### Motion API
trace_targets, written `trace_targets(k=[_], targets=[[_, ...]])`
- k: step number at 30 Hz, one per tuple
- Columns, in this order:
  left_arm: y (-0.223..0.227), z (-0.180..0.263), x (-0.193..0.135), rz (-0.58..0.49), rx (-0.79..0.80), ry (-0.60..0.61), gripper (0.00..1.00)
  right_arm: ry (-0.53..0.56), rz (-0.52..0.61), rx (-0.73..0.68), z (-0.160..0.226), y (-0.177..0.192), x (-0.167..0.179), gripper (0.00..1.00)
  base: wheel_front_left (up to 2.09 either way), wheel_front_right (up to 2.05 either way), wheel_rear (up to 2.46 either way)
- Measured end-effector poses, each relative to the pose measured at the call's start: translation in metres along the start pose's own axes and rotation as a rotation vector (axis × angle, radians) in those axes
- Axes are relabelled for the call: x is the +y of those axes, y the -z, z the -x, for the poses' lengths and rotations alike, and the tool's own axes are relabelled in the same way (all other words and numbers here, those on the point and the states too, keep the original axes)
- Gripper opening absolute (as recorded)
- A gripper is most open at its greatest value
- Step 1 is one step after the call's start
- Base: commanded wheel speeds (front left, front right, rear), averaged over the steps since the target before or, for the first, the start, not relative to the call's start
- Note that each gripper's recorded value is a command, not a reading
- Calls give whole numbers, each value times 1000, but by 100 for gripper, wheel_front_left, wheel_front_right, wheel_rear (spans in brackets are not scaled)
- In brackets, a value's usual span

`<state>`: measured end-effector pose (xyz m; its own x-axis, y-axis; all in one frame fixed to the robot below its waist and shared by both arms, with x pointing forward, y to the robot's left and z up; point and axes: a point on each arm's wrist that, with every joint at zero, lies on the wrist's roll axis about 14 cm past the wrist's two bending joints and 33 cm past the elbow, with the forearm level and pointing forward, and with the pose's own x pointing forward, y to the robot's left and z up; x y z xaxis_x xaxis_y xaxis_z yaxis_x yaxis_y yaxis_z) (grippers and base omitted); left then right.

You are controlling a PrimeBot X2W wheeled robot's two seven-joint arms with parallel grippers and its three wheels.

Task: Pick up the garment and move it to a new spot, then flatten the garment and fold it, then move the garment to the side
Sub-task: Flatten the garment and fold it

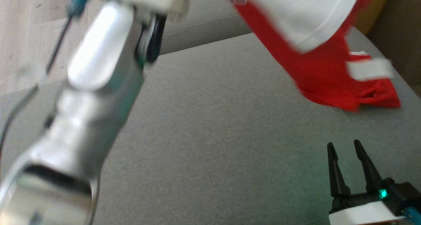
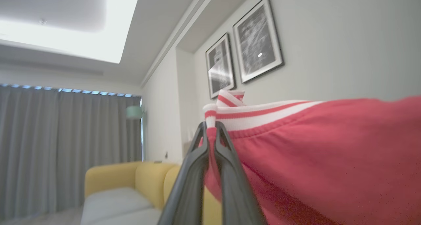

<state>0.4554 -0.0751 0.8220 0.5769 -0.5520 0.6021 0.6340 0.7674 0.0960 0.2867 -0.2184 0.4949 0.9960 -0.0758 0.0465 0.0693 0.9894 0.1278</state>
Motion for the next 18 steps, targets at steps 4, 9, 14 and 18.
trace_targets(k=[4,9,14,18], targets=[[92,87,48,97,235,-211,0,-33,-4,-2,-8,-1,10,100,0,0,0],[190,244,70,198,549,-494,0,-56,-1,28,-19,7,16,100,0,0,0],[211,330,88,174,688,-646,0,-98,8,64,-29,18,25,100,0,0,0],[199,334,104,147,647,-687,0,-123,6,71,-34,20,32,100,0,0,0]])
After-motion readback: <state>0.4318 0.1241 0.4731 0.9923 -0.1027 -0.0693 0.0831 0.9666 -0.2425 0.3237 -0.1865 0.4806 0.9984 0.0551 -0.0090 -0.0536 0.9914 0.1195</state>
